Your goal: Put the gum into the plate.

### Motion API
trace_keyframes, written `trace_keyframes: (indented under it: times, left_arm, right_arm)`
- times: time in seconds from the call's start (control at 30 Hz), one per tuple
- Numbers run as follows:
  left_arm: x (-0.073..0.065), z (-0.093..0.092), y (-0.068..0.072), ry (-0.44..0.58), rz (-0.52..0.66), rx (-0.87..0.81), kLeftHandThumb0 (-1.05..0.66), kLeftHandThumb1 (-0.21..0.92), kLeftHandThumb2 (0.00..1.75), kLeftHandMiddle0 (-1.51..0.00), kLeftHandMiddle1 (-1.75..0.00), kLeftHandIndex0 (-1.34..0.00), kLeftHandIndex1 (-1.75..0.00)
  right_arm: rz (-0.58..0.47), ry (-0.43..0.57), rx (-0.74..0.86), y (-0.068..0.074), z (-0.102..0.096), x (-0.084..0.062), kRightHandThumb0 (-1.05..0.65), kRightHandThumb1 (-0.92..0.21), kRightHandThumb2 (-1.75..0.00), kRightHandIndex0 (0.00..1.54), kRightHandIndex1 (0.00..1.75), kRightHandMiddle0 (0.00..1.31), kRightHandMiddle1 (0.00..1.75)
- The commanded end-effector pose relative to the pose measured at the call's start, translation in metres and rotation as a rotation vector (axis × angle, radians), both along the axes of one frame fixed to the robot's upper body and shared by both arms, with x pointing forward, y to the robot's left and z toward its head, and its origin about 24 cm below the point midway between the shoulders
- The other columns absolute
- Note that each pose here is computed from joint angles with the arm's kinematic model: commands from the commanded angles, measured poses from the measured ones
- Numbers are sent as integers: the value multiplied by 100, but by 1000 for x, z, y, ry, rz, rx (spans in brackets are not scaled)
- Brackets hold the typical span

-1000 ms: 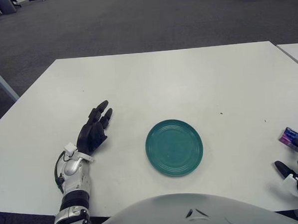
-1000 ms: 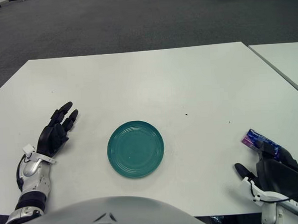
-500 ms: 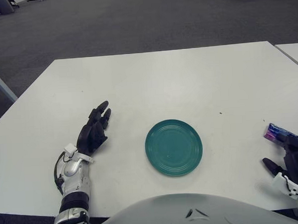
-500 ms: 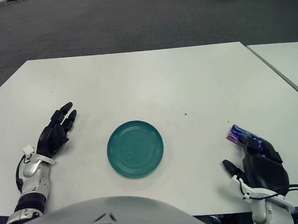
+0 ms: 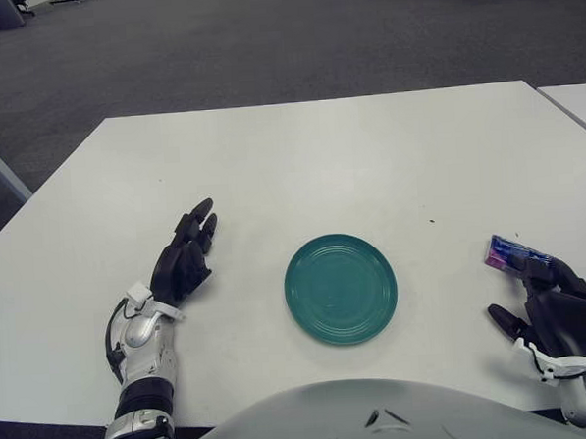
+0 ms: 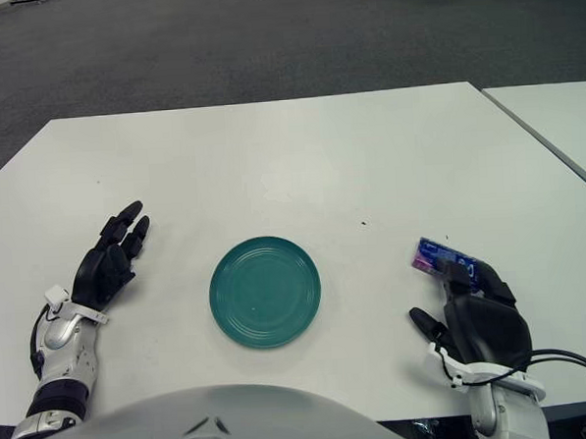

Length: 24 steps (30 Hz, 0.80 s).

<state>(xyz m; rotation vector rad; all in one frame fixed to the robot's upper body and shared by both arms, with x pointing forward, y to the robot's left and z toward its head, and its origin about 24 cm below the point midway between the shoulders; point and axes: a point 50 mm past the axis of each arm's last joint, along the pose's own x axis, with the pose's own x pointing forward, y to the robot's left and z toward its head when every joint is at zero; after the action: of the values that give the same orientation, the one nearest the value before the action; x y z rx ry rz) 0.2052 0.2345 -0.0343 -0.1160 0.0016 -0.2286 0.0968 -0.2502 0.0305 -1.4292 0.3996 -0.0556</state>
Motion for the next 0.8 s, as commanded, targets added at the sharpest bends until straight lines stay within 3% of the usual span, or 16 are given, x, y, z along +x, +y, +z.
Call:
trace_keyframes:
  times: [0.0,0.13,0.4,0.77]
  left_arm:
    - [-14,-21,-3,119,-9,-11,-99,92,102,-13,-3,0,-37]
    - [-14,-22,-3,123,-9,-24,-99,92,102,-15,-3,0,-39]
    - [-19,-16,-9,29,-12,-48,-99,92,102,-18,-3,0,-42]
    - [-21,-13,-17,15,-41,-29,-101,92,98,-18,-2,0,-41]
  right_arm:
    - [10,148,120,16,-22,-11,-98,-92,-81,36,2,0,70]
    - [26,153,122,18,-23,-12,-98,-92,-81,36,1,0,68]
    - [82,148,93,26,-21,-6,-98,-92,-83,34,0,0,64]
    - [134,165,58,43,-21,-3,-96,-92,-86,35,1,0,62]
